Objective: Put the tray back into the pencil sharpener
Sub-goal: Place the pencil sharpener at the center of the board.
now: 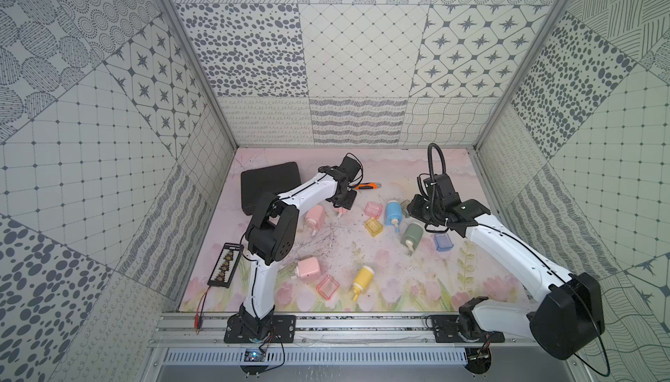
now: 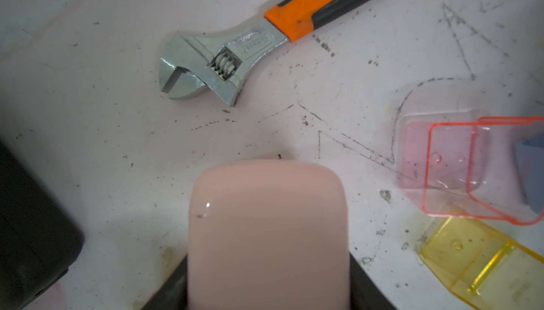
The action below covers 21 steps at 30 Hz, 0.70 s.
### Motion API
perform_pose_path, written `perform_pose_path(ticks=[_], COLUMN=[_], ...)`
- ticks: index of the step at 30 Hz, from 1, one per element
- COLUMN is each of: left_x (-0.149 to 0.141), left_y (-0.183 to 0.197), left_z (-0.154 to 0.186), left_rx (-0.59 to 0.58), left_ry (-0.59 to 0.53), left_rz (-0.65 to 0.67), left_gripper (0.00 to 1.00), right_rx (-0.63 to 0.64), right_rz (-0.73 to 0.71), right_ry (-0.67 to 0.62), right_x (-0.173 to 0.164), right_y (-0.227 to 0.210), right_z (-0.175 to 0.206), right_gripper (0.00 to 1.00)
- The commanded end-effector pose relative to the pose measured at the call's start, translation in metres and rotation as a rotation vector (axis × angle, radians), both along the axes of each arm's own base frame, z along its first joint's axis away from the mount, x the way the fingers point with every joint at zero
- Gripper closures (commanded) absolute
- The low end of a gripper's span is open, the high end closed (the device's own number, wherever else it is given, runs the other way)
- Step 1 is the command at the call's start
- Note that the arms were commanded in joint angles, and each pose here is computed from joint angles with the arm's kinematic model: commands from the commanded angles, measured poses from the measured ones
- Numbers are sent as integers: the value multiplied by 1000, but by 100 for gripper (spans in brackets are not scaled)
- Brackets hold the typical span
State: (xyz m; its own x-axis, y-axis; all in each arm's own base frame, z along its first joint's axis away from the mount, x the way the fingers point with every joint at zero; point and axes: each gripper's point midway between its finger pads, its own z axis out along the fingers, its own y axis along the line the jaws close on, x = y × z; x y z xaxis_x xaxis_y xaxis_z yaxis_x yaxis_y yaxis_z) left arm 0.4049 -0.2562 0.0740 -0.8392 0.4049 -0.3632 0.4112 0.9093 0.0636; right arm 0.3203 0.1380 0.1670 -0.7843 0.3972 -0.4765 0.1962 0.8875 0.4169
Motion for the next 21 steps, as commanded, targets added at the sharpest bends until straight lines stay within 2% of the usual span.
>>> perform_pose_path(ticks=[1, 6, 13, 21], left_x=[13, 11, 5, 4], left_y=[11, 15, 15, 13], left_z=[11, 0, -7, 6], left_rx=[-2, -9, -26, -52], left_ry=[-109, -98, -72, -98], left_rz=[221, 278, 298, 285], left_gripper=[86, 74, 43, 24], right_rx=[13, 9, 5, 0], right_rz=[-11, -7, -7, -5], right_ry=[-25, -26, -27, -33], right_x=[0, -1, -6, -12], right_y=[-2, -3, -5, -9], right_z=[6, 7, 8, 10], right_gripper=[67, 68, 67, 63])
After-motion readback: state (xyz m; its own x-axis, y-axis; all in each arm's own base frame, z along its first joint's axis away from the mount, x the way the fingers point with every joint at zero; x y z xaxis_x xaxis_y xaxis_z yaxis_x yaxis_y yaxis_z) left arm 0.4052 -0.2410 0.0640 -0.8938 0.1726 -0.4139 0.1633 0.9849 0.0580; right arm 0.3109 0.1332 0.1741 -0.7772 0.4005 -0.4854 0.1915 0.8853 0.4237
